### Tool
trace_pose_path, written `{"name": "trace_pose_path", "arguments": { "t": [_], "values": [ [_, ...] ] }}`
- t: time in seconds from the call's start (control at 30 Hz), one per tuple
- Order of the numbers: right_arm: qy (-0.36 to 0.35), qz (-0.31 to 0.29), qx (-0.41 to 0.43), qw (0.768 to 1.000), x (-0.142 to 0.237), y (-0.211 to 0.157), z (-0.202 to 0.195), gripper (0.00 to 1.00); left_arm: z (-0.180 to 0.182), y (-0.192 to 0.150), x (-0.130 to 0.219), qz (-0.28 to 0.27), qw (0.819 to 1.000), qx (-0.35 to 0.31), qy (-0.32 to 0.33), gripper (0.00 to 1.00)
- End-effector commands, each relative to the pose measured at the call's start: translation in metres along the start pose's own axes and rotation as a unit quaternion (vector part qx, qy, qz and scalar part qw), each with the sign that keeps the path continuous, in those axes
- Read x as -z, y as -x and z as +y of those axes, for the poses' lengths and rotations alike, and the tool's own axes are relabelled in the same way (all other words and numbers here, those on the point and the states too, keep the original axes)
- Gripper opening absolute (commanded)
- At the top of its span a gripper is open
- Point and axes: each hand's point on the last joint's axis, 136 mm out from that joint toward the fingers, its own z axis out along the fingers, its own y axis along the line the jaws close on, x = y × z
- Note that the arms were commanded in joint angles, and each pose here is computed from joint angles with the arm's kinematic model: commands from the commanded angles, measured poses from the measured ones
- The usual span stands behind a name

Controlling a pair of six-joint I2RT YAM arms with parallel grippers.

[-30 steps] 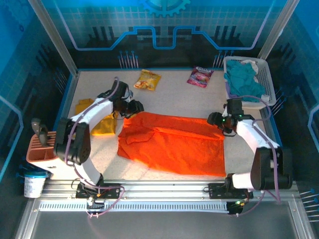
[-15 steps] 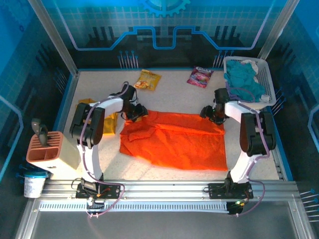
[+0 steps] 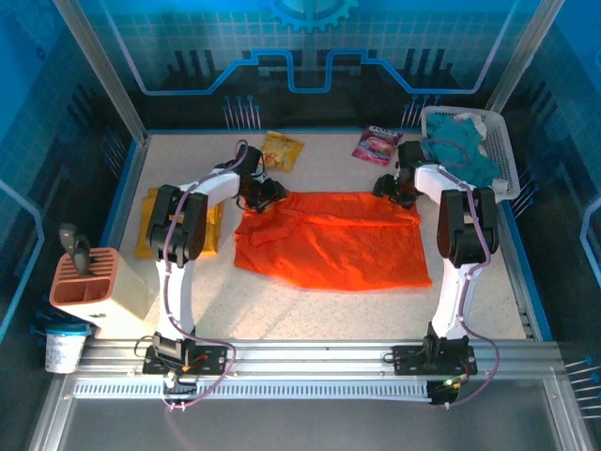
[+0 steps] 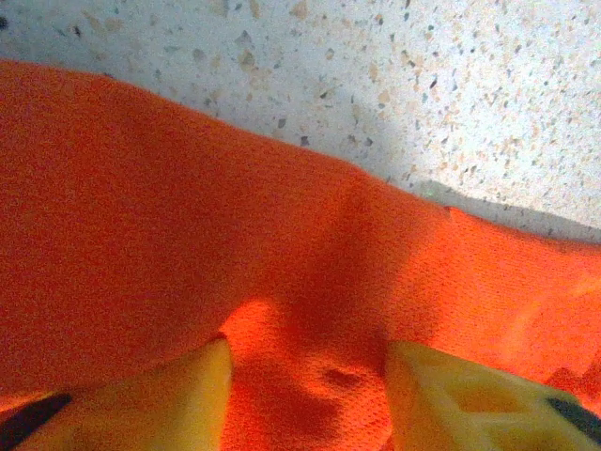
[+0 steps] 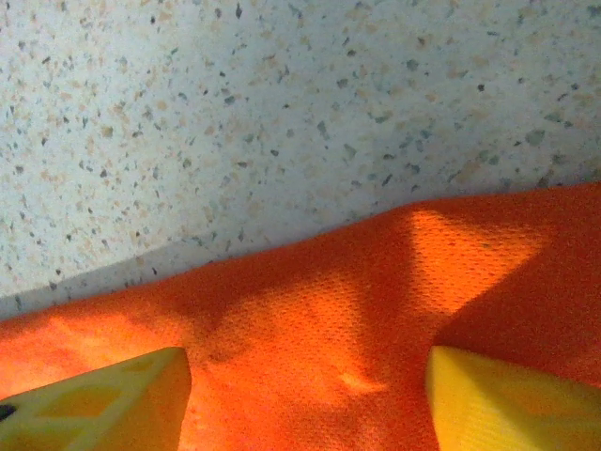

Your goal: Fold and stack the t-shirts

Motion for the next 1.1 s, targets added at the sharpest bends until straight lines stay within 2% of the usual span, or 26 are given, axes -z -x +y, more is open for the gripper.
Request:
{"name": "trace_pose_path", "arguments": {
  "t": [0.0, 0.1, 0.2, 0.33, 0.4, 0.5, 0.67, 0.8, 1.07],
  "values": [
    [0.021, -0.017, 0.026, 0.999, 0.021, -0.007, 0.010, 0.73, -0.005, -0.012, 0.044, -0.013, 1.000, -0.010, 0.000, 0.58],
    [0.048, -0.042, 0.037, 0.997, 0.052, -0.009, 0.022, 0.82, -0.014, -0.027, 0.086, -0.032, 0.999, -0.032, -0.007, 0.71],
    [0.059, -0.064, 0.062, 0.994, 0.079, -0.017, 0.033, 0.88, -0.016, -0.050, 0.123, -0.047, 0.998, -0.047, -0.019, 0.75],
    [0.072, -0.073, 0.078, 0.992, 0.102, -0.040, 0.039, 0.93, 0.007, -0.091, 0.153, -0.059, 0.997, -0.040, -0.011, 0.75],
    [0.087, -0.069, 0.077, 0.991, 0.111, -0.060, 0.040, 0.93, 0.027, -0.113, 0.158, -0.058, 0.998, -0.026, -0.001, 0.68],
    [0.099, -0.073, 0.089, 0.988, 0.121, -0.096, 0.042, 0.94, 0.058, -0.145, 0.159, -0.052, 0.999, 0.001, 0.018, 0.56],
    [0.092, -0.083, 0.104, 0.987, 0.127, -0.137, 0.030, 0.94, 0.098, -0.181, 0.149, -0.053, 0.997, 0.041, 0.029, 0.51],
    [0.082, -0.087, 0.106, 0.987, 0.127, -0.147, 0.019, 0.93, 0.115, -0.186, 0.131, -0.047, 0.996, 0.058, 0.040, 0.50],
    [0.065, -0.069, 0.095, 0.991, 0.121, -0.171, -0.002, 0.92, 0.124, -0.176, 0.097, -0.028, 0.996, 0.074, 0.049, 0.47]
  ]
}}
